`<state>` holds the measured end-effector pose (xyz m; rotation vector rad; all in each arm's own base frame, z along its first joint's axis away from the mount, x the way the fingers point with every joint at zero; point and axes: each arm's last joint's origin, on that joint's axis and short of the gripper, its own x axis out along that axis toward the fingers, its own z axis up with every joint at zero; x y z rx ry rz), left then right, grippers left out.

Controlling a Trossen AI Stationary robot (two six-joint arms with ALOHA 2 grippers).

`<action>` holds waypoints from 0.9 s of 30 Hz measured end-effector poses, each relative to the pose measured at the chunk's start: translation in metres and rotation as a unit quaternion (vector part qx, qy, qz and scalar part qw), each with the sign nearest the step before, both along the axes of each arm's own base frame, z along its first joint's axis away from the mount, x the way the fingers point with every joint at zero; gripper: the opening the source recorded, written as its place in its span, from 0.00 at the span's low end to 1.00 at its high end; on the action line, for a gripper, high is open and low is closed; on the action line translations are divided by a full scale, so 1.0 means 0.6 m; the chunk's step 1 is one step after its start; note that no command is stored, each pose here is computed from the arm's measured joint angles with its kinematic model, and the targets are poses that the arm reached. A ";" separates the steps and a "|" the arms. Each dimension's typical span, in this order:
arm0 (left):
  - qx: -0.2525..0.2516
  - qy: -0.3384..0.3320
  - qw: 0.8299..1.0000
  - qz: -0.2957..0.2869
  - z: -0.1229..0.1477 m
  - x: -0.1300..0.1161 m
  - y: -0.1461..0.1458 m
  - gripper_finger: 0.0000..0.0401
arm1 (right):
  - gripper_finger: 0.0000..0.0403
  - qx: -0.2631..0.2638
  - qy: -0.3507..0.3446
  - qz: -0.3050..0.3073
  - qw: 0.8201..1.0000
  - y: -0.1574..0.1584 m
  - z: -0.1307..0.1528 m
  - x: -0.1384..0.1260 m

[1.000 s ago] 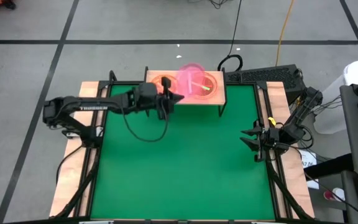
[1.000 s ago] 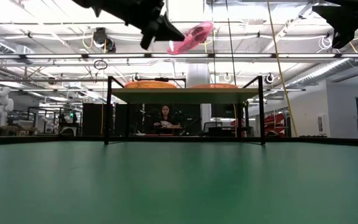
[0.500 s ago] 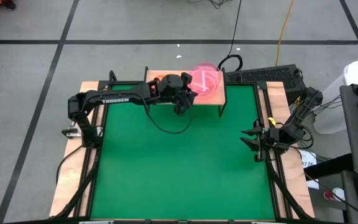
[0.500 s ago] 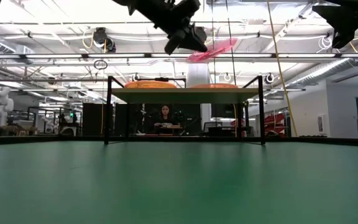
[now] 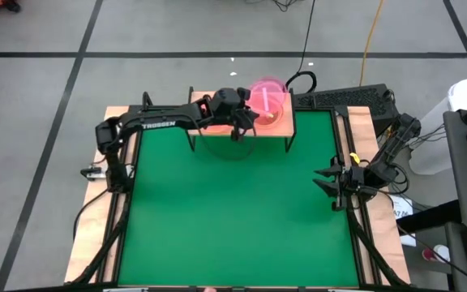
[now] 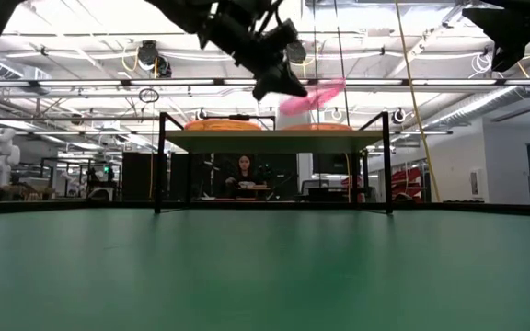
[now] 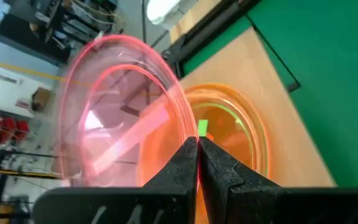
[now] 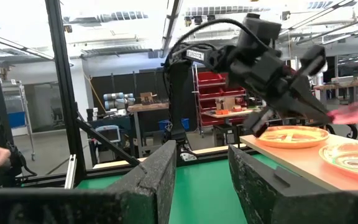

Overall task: Place and stack plates onto a shelf
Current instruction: Stack the pink plate on the green plate on the shelf

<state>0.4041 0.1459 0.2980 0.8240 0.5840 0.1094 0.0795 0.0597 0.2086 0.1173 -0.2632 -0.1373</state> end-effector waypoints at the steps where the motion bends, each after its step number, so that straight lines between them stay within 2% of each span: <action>1: -0.006 0.001 1.000 0.001 -0.007 0.003 0.003 0.03 | 0.33 0.000 0.000 0.000 1.000 0.000 0.000 0.000; 5: -0.019 0.006 1.000 0.000 -0.026 0.013 0.005 0.03 | 0.33 0.000 0.000 0.000 1.000 0.000 0.000 0.000; 10: -0.026 -0.012 1.000 0.007 -0.025 0.017 0.007 0.03 | 0.33 0.000 0.000 0.000 1.000 0.000 0.000 0.000; 15: -0.054 -0.020 0.998 0.002 -0.026 0.018 0.005 0.03 | 0.33 0.000 0.000 0.000 1.000 0.000 0.000 0.000; 27: -0.079 -0.004 0.997 0.013 -0.033 0.014 0.004 0.03 | 0.33 0.000 0.000 0.000 1.000 0.000 0.000 0.000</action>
